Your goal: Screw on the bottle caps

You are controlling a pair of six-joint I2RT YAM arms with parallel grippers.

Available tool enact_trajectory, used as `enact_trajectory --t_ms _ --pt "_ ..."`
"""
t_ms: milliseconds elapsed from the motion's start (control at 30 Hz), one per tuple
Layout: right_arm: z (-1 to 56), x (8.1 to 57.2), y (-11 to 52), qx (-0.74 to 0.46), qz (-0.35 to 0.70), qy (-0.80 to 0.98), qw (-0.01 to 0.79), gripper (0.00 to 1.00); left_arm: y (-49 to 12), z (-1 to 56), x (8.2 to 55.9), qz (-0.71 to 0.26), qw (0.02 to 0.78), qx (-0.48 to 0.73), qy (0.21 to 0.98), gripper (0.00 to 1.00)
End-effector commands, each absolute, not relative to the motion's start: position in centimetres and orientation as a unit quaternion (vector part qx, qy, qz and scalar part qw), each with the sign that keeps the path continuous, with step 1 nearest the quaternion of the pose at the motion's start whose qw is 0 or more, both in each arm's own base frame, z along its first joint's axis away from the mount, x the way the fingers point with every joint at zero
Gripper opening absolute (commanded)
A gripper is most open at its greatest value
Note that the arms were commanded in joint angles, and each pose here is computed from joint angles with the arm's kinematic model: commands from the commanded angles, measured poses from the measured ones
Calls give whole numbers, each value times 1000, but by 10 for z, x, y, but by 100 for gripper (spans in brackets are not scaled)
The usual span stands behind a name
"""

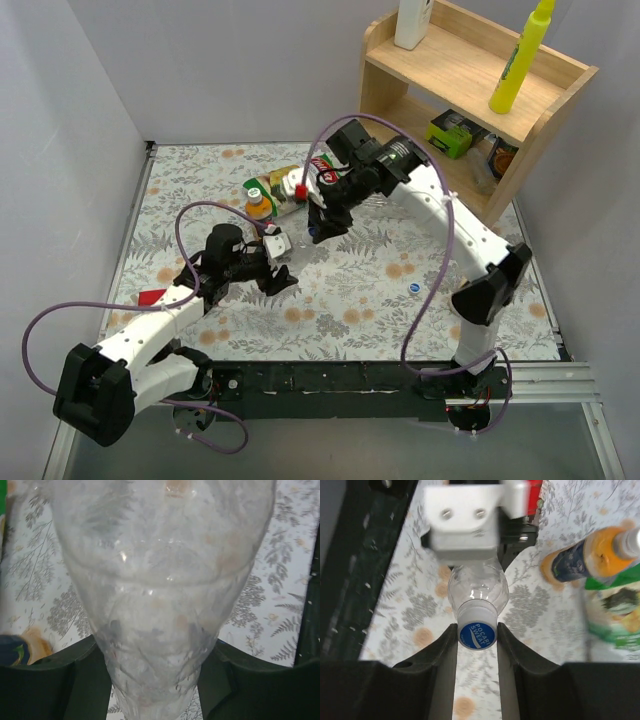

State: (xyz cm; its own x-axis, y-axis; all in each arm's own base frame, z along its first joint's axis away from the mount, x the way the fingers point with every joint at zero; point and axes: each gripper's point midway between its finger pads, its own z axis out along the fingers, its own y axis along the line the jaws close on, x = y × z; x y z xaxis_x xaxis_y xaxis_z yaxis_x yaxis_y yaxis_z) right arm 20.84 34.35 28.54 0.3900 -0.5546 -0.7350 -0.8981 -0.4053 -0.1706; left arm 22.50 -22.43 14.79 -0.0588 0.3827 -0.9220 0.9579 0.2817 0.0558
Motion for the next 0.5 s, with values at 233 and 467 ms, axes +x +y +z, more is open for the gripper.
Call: enact_trajectory --t_ms 233,467 --pt "291 219 366 -537 510 658 134 69 -225 183 271 -228 550 406 694 0" --pt "342 230 309 -686 382 500 366 91 -219 160 198 -316 446 529 649 0"
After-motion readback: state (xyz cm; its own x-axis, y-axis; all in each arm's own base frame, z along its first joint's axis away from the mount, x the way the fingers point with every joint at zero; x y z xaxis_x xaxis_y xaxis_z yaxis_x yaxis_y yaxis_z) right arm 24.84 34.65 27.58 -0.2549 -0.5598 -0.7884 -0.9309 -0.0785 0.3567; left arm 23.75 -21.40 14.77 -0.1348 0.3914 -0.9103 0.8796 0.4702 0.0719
